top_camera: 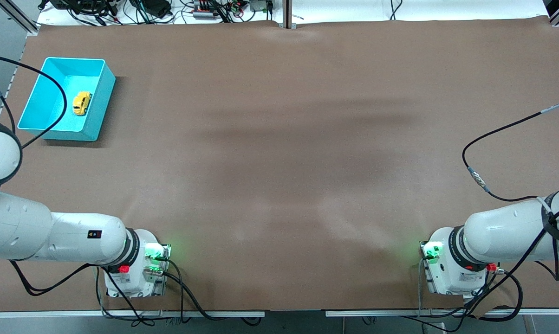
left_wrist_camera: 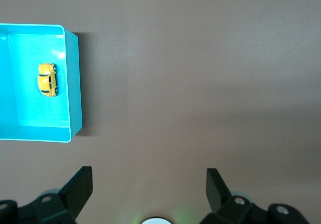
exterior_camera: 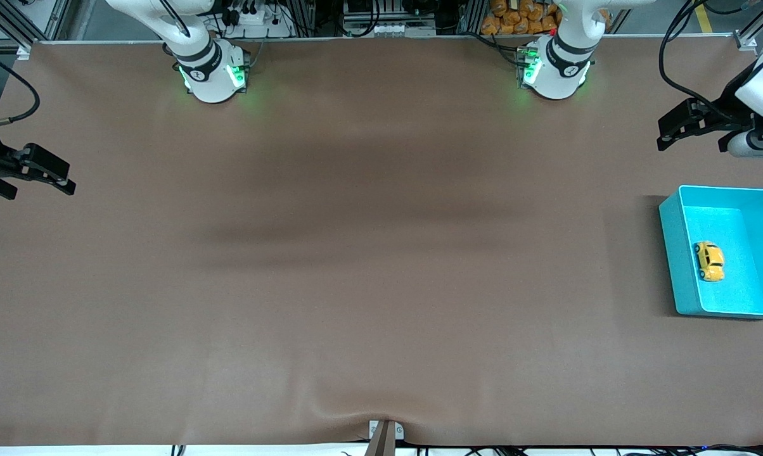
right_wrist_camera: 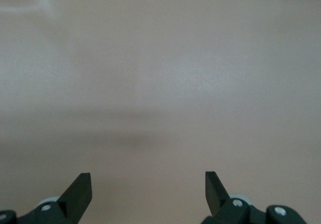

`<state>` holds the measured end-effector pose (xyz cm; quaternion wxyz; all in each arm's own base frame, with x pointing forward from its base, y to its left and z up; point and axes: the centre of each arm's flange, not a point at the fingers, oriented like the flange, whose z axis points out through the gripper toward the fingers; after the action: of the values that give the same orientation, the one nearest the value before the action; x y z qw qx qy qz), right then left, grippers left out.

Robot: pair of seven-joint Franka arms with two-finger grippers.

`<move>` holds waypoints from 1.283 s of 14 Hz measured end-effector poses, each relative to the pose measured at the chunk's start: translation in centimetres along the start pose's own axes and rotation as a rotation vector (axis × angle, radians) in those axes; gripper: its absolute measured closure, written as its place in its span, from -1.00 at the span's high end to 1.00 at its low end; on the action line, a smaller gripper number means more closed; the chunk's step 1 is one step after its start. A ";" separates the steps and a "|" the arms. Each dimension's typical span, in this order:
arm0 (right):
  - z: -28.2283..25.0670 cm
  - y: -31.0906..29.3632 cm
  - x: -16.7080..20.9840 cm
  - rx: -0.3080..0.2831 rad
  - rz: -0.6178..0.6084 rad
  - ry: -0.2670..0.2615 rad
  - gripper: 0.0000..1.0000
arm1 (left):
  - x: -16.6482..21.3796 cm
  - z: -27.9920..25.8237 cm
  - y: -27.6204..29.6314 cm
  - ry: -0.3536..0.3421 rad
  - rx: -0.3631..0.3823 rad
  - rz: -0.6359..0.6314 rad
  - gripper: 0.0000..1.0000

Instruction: Wind and store yellow beetle car

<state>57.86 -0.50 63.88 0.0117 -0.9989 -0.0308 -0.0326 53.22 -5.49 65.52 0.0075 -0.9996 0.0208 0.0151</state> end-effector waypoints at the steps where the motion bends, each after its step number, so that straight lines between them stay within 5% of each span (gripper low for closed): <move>1: 0.0 0.0 0.0 0.000 0.000 0.001 1.00 | 0.0 0.0 0.0 0.000 0.000 0.000 1.00; 18: -1.0 0.5 -0.6 -0.002 0.012 0.004 1.00 | 0.0 0.0 0.0 0.000 0.000 0.033 1.00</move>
<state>57.28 -1.07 64.78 0.0111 -0.9990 -0.0246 -0.0346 53.23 -5.46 65.52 0.0073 -0.9992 0.0375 0.0152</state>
